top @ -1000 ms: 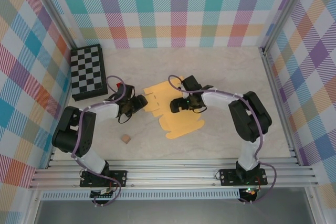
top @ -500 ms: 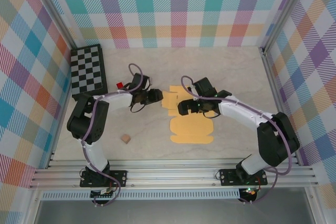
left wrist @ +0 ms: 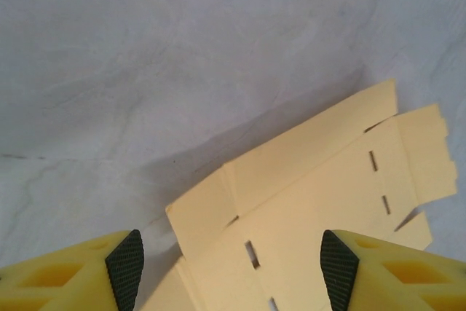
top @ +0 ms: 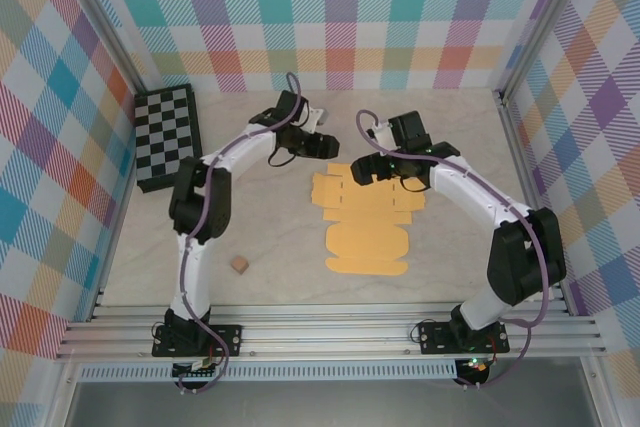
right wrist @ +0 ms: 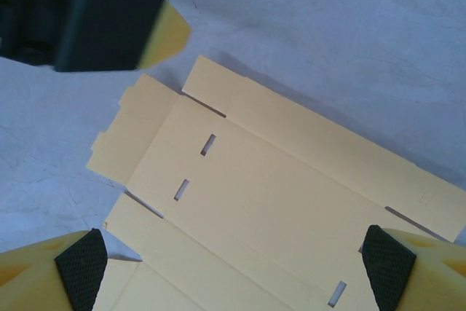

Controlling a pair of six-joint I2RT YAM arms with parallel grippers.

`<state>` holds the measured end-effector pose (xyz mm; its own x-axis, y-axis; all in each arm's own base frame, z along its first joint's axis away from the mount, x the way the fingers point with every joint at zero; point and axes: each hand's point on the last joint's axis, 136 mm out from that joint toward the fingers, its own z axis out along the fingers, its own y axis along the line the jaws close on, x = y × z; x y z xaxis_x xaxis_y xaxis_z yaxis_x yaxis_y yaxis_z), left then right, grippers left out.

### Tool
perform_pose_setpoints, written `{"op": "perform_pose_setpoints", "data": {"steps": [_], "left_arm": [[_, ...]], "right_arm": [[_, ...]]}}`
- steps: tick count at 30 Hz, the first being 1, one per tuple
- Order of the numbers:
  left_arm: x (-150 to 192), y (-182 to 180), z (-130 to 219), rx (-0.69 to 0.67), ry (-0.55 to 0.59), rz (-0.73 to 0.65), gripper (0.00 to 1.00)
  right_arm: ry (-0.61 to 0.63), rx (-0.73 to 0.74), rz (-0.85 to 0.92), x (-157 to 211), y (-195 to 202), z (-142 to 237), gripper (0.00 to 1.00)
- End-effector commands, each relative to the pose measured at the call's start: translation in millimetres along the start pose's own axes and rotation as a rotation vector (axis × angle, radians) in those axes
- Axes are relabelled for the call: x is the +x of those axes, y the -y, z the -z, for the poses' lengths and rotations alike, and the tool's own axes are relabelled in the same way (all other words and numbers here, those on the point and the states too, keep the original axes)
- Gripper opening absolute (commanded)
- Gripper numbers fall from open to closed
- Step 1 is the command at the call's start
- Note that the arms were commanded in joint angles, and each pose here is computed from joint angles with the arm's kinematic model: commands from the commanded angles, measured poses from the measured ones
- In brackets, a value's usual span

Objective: Fold the paper box

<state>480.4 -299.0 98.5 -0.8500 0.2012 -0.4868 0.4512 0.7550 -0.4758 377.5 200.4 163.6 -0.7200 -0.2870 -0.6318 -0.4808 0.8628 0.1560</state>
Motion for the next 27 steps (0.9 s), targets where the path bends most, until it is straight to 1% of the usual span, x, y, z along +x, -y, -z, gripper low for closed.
{"op": "perform_pose_setpoints", "data": {"steps": [1,7,10,13,16,18,20,23,25,27], "left_arm": [[25.0,-0.3,-11.8,0.060,-0.154,-0.028,0.68],[29.1,-7.0,-32.4,0.080,-0.189,-0.003,0.68],[37.1,2.7,-40.5,0.132,-0.220,0.008,0.65],[44.5,10.8,-45.5,0.155,-0.241,-0.011,0.62],[42.8,14.7,-47.8,0.177,-0.234,-0.011,0.50],[37.3,12.1,-48.4,0.155,-0.221,-0.005,0.36],[28.9,15.6,-44.8,0.157,-0.200,-0.012,0.25],[14.6,26.0,-36.4,0.170,-0.158,-0.040,0.13],[6.4,34.8,-28.4,0.175,-0.131,-0.069,0.00],[-1.5,49.2,-13.3,0.181,-0.099,-0.121,0.00]], "right_arm": [[0.021,-0.046,0.008,-5.1,-4.7,11.3,0.93],[0.007,-0.058,0.037,-0.1,-4.8,9.2,0.93],[0.011,-0.064,0.041,-1.0,-2.5,7.8,0.93],[0.006,-0.088,0.042,0.0,-0.9,4.0,0.93],[0.009,-0.126,0.077,0.5,1.1,-0.8,0.92],[0.003,-0.137,0.121,0.5,0.6,-4.2,0.92],[0.001,-0.171,0.190,-0.8,-4.2,-4.7,0.92],[0.002,-0.208,0.307,-5.0,-7.8,-6.4,0.92],[0.016,-0.246,0.374,-10.4,-11.2,-3.2,0.92],[0.025,-0.294,0.429,-14.5,-13.3,2.3,0.92]]}}
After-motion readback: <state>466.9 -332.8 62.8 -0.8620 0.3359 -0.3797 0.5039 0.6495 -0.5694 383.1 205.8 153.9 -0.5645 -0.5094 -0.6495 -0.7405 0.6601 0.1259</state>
